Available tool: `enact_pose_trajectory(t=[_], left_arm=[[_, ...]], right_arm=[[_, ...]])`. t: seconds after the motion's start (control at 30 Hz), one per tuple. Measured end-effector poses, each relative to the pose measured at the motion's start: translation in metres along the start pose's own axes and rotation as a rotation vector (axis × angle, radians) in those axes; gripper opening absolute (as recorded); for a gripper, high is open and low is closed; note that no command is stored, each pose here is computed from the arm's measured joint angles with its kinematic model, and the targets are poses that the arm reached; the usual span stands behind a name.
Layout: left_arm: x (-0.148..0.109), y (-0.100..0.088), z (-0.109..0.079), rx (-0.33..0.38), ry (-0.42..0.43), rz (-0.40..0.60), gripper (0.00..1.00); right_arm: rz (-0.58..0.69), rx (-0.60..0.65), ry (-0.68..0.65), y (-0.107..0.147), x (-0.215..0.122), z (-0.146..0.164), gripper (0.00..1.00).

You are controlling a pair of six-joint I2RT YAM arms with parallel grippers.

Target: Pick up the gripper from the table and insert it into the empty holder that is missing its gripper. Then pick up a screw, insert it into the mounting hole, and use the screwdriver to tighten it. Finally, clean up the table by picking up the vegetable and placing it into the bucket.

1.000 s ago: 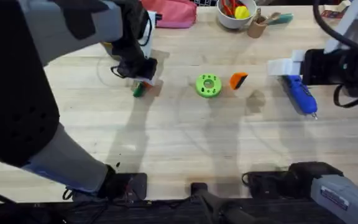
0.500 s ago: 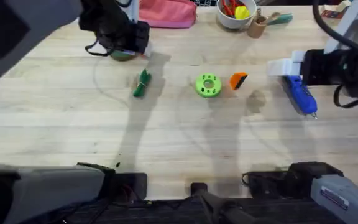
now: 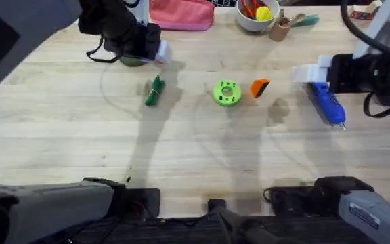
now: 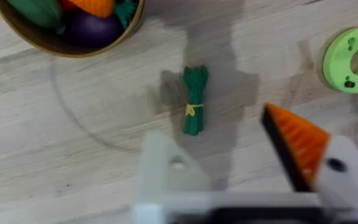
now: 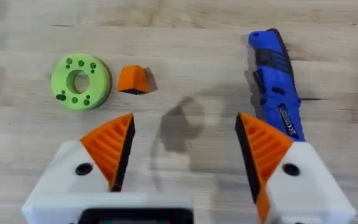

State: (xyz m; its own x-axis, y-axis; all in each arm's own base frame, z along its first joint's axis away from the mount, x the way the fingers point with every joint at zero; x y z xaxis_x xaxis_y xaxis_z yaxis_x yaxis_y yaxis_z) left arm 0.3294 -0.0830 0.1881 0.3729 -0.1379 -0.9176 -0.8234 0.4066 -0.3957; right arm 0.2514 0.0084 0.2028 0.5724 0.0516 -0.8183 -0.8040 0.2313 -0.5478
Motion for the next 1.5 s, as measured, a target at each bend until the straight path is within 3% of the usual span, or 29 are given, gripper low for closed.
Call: enact_pose_trajectory(t=[0.1,0.13,0.47,0.6,0.8,0.97,1.33,1.5], left_arm=[[0.0,0.001,0.0,-0.002,0.001,0.005,0.929],[0.0,0.002,0.0,-0.006,0.002,0.009,0.971],[0.0,0.004,-0.001,-0.008,0.004,0.015,0.985],[-0.002,0.027,-0.006,-0.013,0.026,0.119,0.985],[-0.001,0.024,-0.005,0.014,0.024,0.105,0.985],[-0.015,0.0,0.0,0.073,-0.014,-0.033,0.985],[-0.141,-0.005,0.003,0.101,-0.171,-0.441,0.985],[-0.173,-0.013,0.017,0.076,-0.254,-0.701,0.985]], right_arm=[[0.001,0.0,0.0,0.0,0.0,0.0,0.926],[0.002,0.0,0.0,0.0,0.0,0.0,0.926],[0.005,0.003,0.001,0.001,0.0,0.0,0.926],[0.005,0.003,0.001,0.001,0.0,0.0,0.925],[0.006,0.003,0.001,0.001,0.0,0.0,0.925],[0.006,0.003,0.001,0.001,0.0,0.0,0.925],[0.006,0.003,0.001,0.001,0.0,0.0,0.926],[0.005,0.003,0.001,0.001,0.0,0.0,0.926]])
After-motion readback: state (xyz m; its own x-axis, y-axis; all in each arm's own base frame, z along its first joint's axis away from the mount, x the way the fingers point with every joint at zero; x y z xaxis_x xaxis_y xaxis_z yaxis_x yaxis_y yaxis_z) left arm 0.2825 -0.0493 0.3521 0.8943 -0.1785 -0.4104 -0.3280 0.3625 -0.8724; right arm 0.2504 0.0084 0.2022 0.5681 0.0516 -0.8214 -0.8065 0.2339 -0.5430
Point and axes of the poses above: each hand's point on the last joint's axis, 136 mm out from that joint toward the fingers, its own x axis out along the fingers, its own z axis along the line the jaws close on, y = z × x, the point moved 2 cm from there along -x, back along the fingers, and after that the axes turned 12 degrees about x, right-handed, at the moved point
